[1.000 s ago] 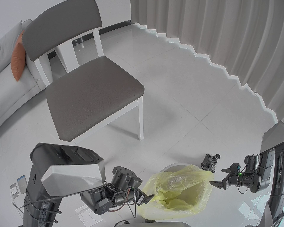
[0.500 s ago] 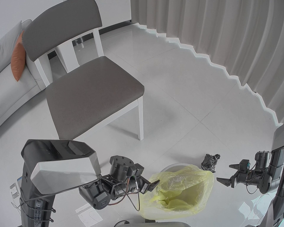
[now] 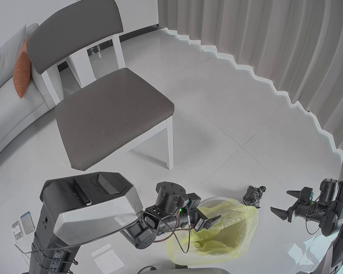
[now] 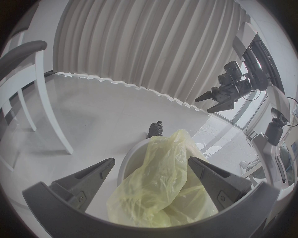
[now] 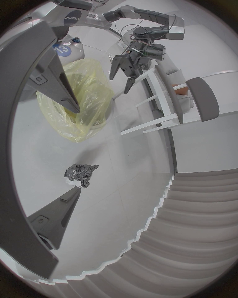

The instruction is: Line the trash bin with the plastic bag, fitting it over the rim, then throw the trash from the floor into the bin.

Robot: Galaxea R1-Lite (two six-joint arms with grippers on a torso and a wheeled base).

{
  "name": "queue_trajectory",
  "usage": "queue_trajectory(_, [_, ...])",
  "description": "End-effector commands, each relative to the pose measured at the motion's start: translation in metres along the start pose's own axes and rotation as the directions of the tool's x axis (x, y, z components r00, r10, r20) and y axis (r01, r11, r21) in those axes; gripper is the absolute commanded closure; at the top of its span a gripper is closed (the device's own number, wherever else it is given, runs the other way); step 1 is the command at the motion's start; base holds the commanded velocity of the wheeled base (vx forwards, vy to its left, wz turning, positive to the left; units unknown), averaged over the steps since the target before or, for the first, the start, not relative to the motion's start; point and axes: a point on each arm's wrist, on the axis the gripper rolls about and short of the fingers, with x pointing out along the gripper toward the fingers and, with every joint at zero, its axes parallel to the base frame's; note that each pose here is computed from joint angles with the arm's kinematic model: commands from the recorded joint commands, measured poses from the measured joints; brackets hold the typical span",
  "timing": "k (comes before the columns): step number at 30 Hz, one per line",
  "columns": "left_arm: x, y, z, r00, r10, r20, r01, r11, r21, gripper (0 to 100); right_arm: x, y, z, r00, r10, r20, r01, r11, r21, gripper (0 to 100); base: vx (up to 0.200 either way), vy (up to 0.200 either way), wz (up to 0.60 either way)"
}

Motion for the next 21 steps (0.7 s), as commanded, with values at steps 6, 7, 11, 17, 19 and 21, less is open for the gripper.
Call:
queue_trajectory(6, [0.021, -0.013, -0.001, 0.996, -0.077, -0.042, 0.077, 0.997, 0.007, 0, -0.023, 0.011, 0.036, 0.985, 0.026, 0.173, -0.03, 0.999, 0.02, 0, 0.0, 0.0, 0.0])
queue_trajectory(7, [0.024, -0.013, -0.003, 0.996, -0.079, -0.05, 0.08, 0.997, 0.012, 0, -0.025, 0.013, 0.041, 0.981, 0.031, 0.19, -0.033, 0.999, 0.009, 0, 0.0, 0.0, 0.0])
queue_trajectory(11, [0.03, -0.013, -0.005, 0.995, -0.083, -0.058, 0.085, 0.996, 0.03, 0, -0.033, 0.019, 0.051, 0.973, 0.04, 0.228, -0.035, 0.999, -0.023, 0, 0.0, 0.0, 0.0])
queue_trajectory(17, [0.039, -0.019, -0.004, 0.991, -0.102, -0.088, 0.105, 0.994, 0.032, 0, -0.043, 0.024, 0.066, 0.96, 0.051, 0.275, -0.036, 0.998, -0.059, 0, 0.0, 0.0, 0.0])
queue_trajectory(19, [0.043, -0.02, -0.005, 0.989, -0.106, -0.098, 0.11, 0.993, 0.032, 0, -0.045, 0.022, 0.073, 0.957, 0.047, 0.287, -0.03, 0.997, -0.065, 0, 0.0, 0.0, 0.0])
queue_trajectory(21, [0.045, -0.02, -0.004, 0.989, -0.107, -0.098, 0.111, 0.993, 0.033, 0, -0.046, 0.021, 0.077, 0.957, 0.046, 0.287, -0.029, 0.998, -0.064, 0, 0.0, 0.0, 0.0])
